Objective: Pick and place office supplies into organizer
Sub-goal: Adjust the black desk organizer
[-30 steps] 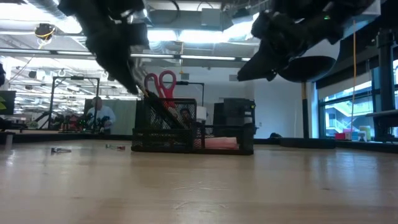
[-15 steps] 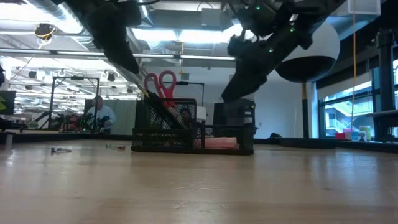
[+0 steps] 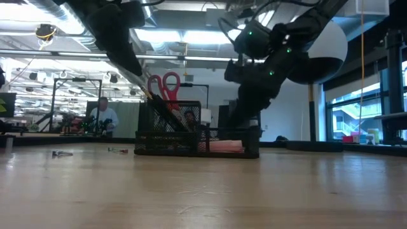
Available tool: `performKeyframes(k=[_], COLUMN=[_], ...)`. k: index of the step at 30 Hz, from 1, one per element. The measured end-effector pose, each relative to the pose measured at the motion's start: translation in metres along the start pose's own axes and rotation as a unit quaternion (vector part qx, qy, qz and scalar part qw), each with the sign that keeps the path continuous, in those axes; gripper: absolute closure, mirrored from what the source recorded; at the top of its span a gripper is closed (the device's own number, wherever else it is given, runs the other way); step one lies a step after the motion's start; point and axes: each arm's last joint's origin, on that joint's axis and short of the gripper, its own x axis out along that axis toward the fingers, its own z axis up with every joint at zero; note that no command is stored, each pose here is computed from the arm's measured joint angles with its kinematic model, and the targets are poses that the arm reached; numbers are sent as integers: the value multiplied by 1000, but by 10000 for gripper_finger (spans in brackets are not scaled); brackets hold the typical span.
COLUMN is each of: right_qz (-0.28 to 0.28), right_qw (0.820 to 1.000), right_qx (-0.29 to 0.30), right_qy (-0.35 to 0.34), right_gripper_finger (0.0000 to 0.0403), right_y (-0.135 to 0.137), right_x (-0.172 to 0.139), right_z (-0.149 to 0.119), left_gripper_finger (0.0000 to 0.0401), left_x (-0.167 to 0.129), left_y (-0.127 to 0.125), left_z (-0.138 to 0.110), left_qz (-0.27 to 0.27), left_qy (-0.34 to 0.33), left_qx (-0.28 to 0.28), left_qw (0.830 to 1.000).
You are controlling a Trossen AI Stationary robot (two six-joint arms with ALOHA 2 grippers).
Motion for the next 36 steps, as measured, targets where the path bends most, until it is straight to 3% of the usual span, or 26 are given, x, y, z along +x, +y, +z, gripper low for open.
performKeyframes(k=[11,19,27,36], right_qz=[-3,-54,-57,-59], right_qw=[1000,998,998,998], right_qx=[4,2,-2,1], right_qy=[23,24,25,30], right_gripper_finger=[231,309,387,397], right_y=[-4,-7,-7,-7], right_x=[13,13,13,12], right_z=[-8,-8,-8,-9], left_gripper_finger=[250,249,248,249], left_x=[0,0,0,0], left_y=[0,0,0,-1], left_z=[0,0,0,0], left_qz=[0,0,0,-10], left_qy=[0,0,0,1], left_qx=[0,0,-1,-2], left_qw=[1000,1000,1000,1000])
